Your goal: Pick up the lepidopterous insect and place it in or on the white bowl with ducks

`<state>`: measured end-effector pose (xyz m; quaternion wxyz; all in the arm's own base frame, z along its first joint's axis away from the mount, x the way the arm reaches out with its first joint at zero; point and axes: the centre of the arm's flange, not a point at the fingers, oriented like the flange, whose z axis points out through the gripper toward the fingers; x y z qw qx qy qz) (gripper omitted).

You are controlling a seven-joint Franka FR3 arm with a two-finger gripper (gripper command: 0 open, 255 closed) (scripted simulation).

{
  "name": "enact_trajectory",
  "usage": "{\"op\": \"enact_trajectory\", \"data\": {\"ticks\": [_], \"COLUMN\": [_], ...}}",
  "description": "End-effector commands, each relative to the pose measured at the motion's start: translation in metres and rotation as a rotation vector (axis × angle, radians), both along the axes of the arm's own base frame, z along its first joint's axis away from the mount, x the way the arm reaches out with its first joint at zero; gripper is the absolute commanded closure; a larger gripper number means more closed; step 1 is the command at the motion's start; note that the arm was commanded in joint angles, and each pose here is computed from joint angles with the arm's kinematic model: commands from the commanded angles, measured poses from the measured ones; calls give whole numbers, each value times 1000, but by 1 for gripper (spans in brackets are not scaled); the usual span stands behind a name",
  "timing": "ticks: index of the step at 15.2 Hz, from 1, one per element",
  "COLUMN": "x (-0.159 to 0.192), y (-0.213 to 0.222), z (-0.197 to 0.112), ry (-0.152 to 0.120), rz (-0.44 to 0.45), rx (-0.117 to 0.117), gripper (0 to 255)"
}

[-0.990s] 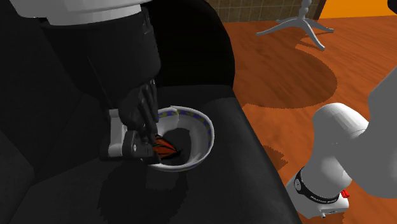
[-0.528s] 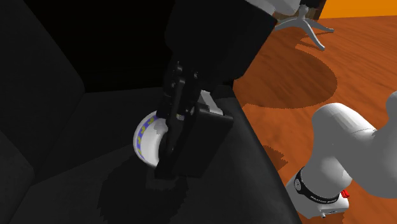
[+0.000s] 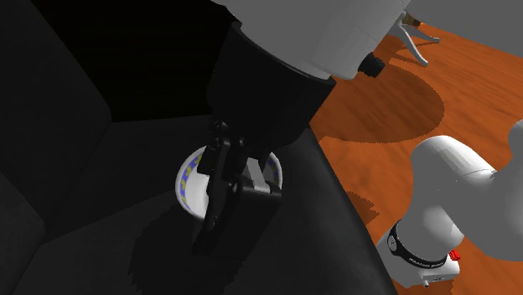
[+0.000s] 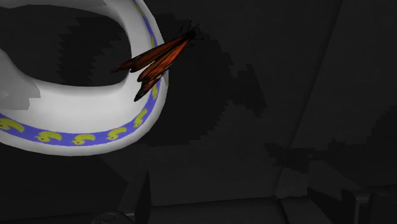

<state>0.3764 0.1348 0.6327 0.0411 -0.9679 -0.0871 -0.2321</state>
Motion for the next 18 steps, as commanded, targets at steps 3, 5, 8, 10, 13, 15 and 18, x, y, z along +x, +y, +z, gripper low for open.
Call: {"op": "enact_trajectory", "data": {"ticks": [3, 5, 8, 10, 13, 15, 18], "x": [0, 0, 0, 0, 0, 0, -34], "y": [0, 0, 0, 0, 0, 0, -10], "z": [0, 0, 0, 0, 0, 0, -13], "ry": [0, 0, 0, 0, 0, 0, -84], "rz": [0, 0, 0, 0, 0, 0, -266], "rx": [0, 0, 0, 0, 0, 0, 95], "gripper": [0, 0, 255, 255, 255, 255, 0]}}
